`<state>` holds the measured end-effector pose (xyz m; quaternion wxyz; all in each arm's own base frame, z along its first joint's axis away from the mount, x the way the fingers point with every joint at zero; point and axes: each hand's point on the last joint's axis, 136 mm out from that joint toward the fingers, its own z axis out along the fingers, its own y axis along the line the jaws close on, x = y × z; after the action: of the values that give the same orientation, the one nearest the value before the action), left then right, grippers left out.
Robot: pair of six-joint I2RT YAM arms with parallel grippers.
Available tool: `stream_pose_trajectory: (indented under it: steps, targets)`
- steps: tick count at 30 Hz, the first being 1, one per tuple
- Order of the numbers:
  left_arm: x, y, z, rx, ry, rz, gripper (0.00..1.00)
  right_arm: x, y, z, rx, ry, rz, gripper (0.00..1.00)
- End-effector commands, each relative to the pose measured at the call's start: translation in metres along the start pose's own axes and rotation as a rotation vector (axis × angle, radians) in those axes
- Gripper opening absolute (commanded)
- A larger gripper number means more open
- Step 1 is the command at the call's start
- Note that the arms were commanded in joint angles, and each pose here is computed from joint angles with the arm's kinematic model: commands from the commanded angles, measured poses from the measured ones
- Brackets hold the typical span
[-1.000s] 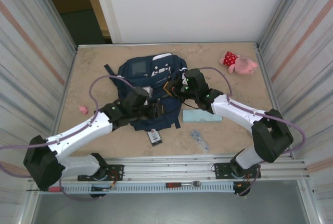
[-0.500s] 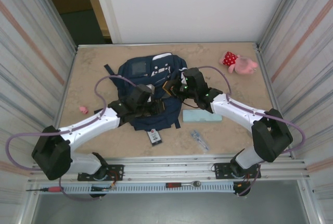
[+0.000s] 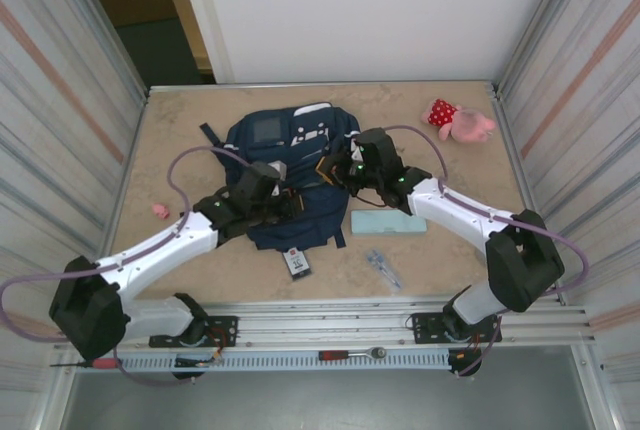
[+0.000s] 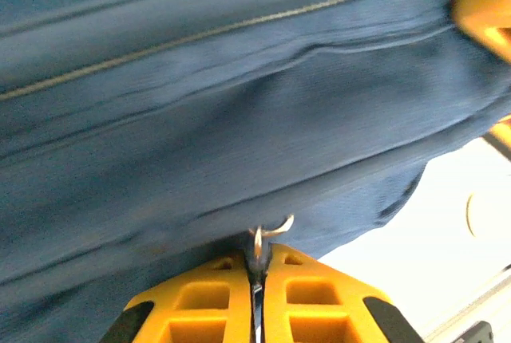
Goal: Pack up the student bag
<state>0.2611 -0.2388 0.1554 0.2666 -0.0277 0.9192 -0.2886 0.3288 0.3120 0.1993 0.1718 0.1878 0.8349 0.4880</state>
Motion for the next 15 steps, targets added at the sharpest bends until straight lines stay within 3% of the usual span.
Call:
stream_pose_trajectory:
  steps: [1, 7, 10, 13, 15]
  targets:
    - [0.001, 0.036, -0.014, -0.098, -0.016, 0.006, 0.0, -0.018, 0.034, -0.029, -0.081, -0.039, -0.054, 0.0]
    - [0.001, 0.064, -0.026, -0.134, -0.017, 0.049, 0.0, -0.032, 0.033, -0.042, -0.082, -0.026, -0.05, 0.0]
    - [-0.003, 0.049, -0.026, -0.032, -0.015, 0.108, 0.0, -0.031, 0.032, -0.041, -0.072, -0.02, -0.044, 0.01]
    - [-0.007, 0.021, -0.023, 0.11, -0.018, 0.151, 0.0, -0.021, 0.028, -0.032, -0.048, -0.025, -0.016, 0.39]
    - [-0.011, 0.007, -0.021, 0.168, -0.012, 0.162, 0.0, -0.011, 0.024, -0.023, -0.028, -0.034, 0.003, 0.53]
